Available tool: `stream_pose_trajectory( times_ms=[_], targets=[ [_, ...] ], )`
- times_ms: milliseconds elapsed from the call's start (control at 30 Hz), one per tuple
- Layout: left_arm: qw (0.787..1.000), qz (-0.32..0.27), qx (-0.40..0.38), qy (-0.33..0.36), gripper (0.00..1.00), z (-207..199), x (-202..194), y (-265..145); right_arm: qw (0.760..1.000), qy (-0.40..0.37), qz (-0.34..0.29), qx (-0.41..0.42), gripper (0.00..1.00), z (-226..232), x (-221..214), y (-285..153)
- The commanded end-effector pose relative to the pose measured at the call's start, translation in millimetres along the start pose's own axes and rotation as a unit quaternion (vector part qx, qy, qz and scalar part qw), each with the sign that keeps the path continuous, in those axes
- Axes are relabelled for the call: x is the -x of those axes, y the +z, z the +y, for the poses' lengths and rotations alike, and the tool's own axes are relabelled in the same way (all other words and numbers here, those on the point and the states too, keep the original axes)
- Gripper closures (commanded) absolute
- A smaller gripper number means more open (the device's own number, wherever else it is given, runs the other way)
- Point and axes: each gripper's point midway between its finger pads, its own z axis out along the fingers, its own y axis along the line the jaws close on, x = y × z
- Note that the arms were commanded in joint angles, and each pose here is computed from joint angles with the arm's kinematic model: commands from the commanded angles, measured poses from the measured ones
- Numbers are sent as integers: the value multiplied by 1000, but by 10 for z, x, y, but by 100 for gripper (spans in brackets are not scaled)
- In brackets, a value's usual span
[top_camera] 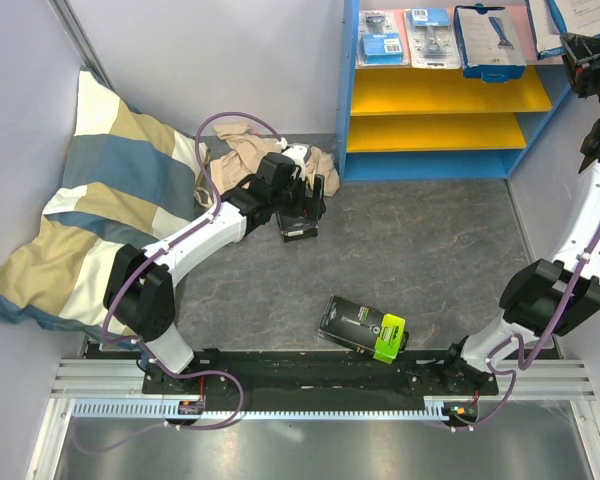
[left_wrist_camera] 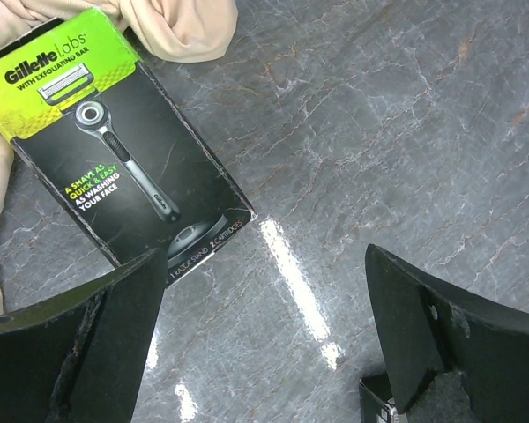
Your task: Place and organize the shaving razors onto the shelf
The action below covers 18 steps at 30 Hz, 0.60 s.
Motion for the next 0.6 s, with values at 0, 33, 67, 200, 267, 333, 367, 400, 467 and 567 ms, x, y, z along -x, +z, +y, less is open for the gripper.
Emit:
stream_pose_trajectory(
  times_ms=[0, 33, 67, 200, 267, 333, 367, 400, 467, 567],
  targets=[
    [1000, -8, -14, -14, 0, -43, 19, 26, 999, 3, -15, 42, 80, 287, 169, 48],
    [1000, -8, -14, -15, 0, -42, 15, 27, 999, 8, -13, 35, 80, 186, 178, 95],
    [1000, -7, -14, -15, 0, -39, 5, 28, 999, 10, -13, 32, 79, 135, 188, 114],
    [1000, -8, -12, -17, 0, -34, -1, 18, 1000, 15, -15, 16, 79, -60, 223, 176],
    [1000, -6, -12, -19, 0, -26, -17, 20, 1000, 20, -12, 11, 79, -164, 228, 223],
    [1000, -5, -11, -23, 0, -20, -34, 30, 1000, 24, -6, 9, 79, -224, 229, 259],
    [1000, -3, -13, -23, 0, -26, -45, 36, 1000, 27, -5, 7, 79, -262, 236, 270],
    [1000, -1, -14, -23, 0, -28, -56, 45, 1000, 27, -4, 6, 79, -277, 233, 277],
    [1000, 3, -17, -26, 0, -38, -85, 46, 999, 32, -4, 2, 78, -348, 236, 312],
    [999, 4, -23, -33, 0, -66, -105, 10, 999, 38, 2, 1, 77, -411, 234, 367]
  ],
)
